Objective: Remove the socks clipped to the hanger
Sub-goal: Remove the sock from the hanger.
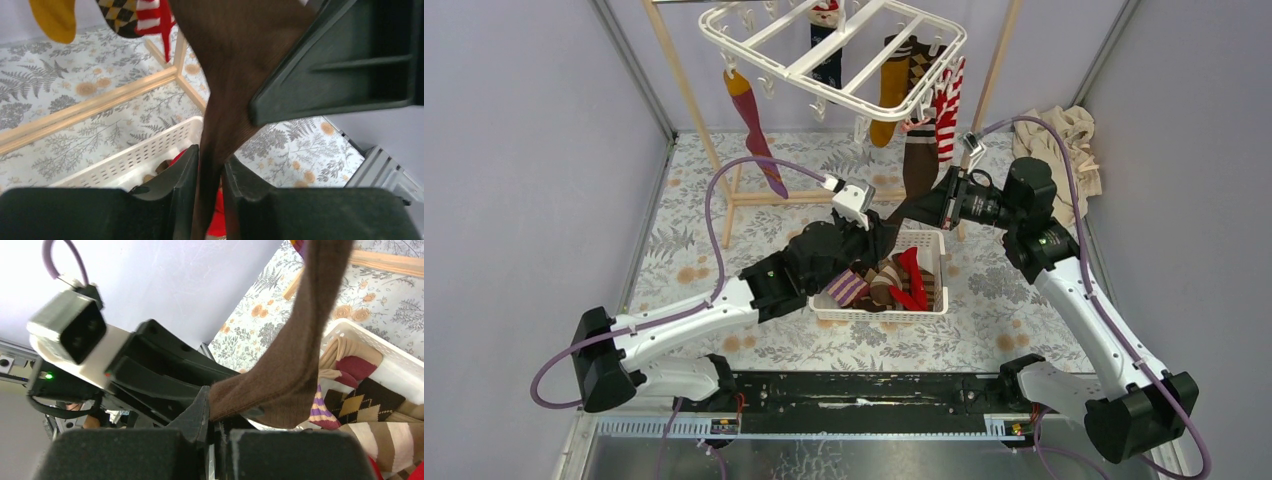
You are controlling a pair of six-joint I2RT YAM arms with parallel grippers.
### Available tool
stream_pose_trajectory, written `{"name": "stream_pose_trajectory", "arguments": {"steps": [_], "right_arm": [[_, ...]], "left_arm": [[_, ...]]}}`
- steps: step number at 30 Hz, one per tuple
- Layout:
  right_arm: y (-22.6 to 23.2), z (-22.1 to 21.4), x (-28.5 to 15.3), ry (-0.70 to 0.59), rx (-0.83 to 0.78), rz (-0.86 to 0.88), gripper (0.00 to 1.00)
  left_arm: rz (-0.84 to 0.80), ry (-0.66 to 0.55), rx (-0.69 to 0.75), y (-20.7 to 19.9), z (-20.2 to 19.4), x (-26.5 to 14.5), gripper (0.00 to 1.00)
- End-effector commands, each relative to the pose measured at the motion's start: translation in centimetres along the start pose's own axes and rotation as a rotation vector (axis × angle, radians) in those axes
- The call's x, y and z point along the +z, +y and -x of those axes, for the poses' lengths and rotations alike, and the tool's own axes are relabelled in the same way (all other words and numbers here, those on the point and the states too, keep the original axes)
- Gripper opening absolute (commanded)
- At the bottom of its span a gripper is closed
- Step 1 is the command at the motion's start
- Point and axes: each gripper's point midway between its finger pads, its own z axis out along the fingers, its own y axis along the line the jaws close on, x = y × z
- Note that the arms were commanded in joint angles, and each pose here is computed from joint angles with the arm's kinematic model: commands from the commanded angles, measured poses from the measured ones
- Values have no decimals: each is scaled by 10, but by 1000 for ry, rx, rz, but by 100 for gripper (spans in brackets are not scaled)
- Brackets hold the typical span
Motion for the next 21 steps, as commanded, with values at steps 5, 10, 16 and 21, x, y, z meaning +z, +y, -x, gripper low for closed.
{"name": "stream_pose_trajectory", "arguments": {"steps": [5,10,16,21], "right_arm": [[-2,-4,-9,4,6,2,0],[-15,-8,-12,17,7,-70,0],[-29,2,-17,-1,-60,-193,22],[-32,26,-29,-48,-161,-333,43]], "left_arm": [[-23,-93,20,-17,49,5,6],[-14,-84,38,-17,53,7,0],[5,-73,57,-14,56,9,0],[12,-69,58,-11,56,10,0]]}}
